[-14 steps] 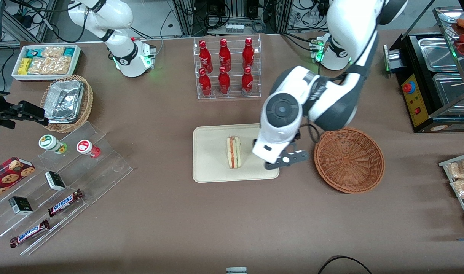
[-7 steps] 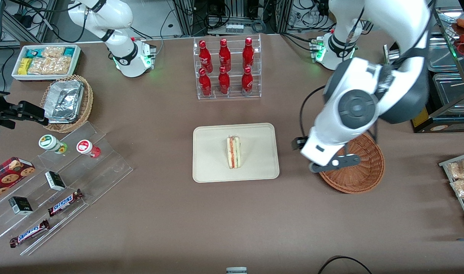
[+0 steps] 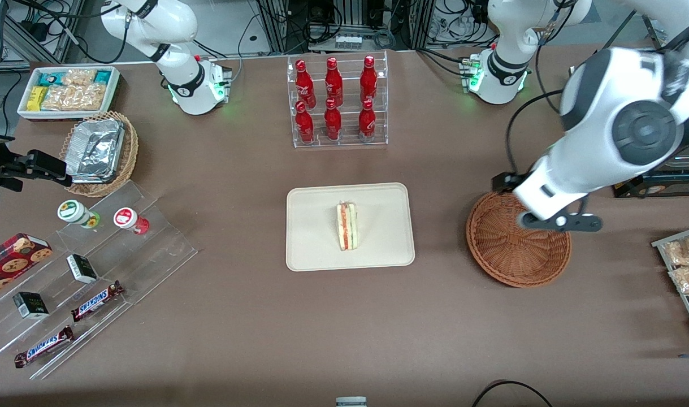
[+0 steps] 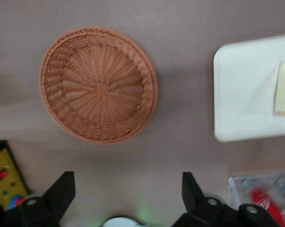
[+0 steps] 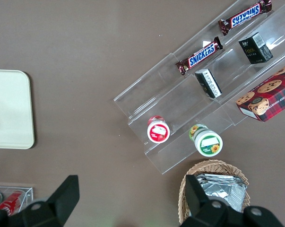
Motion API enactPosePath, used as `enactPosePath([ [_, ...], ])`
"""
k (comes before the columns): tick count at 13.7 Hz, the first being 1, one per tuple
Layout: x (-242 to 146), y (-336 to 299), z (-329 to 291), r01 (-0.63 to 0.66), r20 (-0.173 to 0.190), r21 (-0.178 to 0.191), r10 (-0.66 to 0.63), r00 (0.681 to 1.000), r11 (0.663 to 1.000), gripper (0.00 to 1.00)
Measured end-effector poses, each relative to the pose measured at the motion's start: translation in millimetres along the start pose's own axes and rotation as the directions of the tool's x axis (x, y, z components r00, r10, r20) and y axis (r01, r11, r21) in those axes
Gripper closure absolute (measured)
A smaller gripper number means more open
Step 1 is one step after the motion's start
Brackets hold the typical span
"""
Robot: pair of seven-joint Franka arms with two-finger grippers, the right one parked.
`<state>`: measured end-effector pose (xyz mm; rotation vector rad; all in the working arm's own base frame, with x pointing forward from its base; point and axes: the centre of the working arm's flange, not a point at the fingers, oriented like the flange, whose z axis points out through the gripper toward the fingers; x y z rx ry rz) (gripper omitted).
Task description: Place sandwich from basket to tray
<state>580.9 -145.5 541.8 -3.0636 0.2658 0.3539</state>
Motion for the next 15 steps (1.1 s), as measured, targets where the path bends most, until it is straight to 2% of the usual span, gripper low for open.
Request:
enactPosePath([
  [2, -23.0, -19.1, -13.1, -0.089, 0.007, 0.006, 0.089, 0.996, 0.996, 0.00],
  [3, -33.8, -25.6, -20.9, -0.103, -0.002, 0.010, 0.103, 0.995, 0.995, 0.00],
  [5, -52.6, -32.3, -36.6, -0.094, -0.026, 0.021, 0.094, 0.995, 0.995, 0.00],
  [7, -73.4, -35.0, -51.9, -0.067, -0.029, 0.029, 0.068, 0.997, 0.997, 0.00],
  [12, -113.6, -41.5, -71.8, -0.038, 0.013, 0.039, 0.037, 0.999, 0.999, 0.00],
  [15, -119.6, -41.8, -66.3, -0.037, 0.067, 0.037, 0.035, 0.997, 0.999, 0.00],
])
